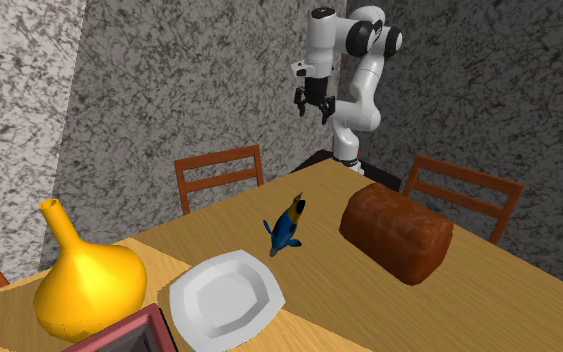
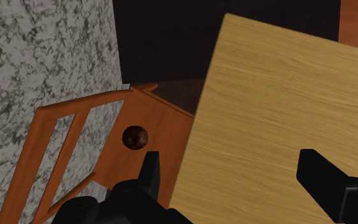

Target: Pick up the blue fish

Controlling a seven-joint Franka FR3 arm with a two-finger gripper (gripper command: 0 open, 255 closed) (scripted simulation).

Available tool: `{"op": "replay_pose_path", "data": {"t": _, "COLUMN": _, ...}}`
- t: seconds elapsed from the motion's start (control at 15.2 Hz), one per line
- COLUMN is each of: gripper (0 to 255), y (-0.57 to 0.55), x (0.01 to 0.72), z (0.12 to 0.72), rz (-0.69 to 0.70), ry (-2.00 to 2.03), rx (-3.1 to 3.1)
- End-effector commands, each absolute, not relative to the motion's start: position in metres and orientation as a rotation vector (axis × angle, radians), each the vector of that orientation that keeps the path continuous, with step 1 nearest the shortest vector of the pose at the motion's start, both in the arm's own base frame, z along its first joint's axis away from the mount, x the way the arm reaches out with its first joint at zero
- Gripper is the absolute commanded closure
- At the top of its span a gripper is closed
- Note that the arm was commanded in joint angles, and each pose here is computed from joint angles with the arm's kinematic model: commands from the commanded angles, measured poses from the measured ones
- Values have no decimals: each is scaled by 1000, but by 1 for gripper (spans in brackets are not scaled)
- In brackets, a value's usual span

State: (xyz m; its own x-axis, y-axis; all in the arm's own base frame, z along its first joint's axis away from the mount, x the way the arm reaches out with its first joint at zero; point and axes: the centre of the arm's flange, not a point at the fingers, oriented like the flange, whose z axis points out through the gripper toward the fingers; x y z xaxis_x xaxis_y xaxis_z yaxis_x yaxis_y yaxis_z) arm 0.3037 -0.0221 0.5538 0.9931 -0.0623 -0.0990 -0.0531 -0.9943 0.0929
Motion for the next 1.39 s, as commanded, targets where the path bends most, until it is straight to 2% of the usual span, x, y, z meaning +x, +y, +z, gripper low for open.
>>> {"op": "replay_pose_path", "data": {"t": 0.0, "gripper": 0, "y": -22, "x": 304, "z": 554, "rz": -156, "ry": -88, "rx": 3046}}
{"op": "replay_pose_path", "data": {"t": 1.32, "gripper": 0, "y": 67, "x": 478, "z": 467, "rz": 412, "ry": 450, "rx": 2860}}
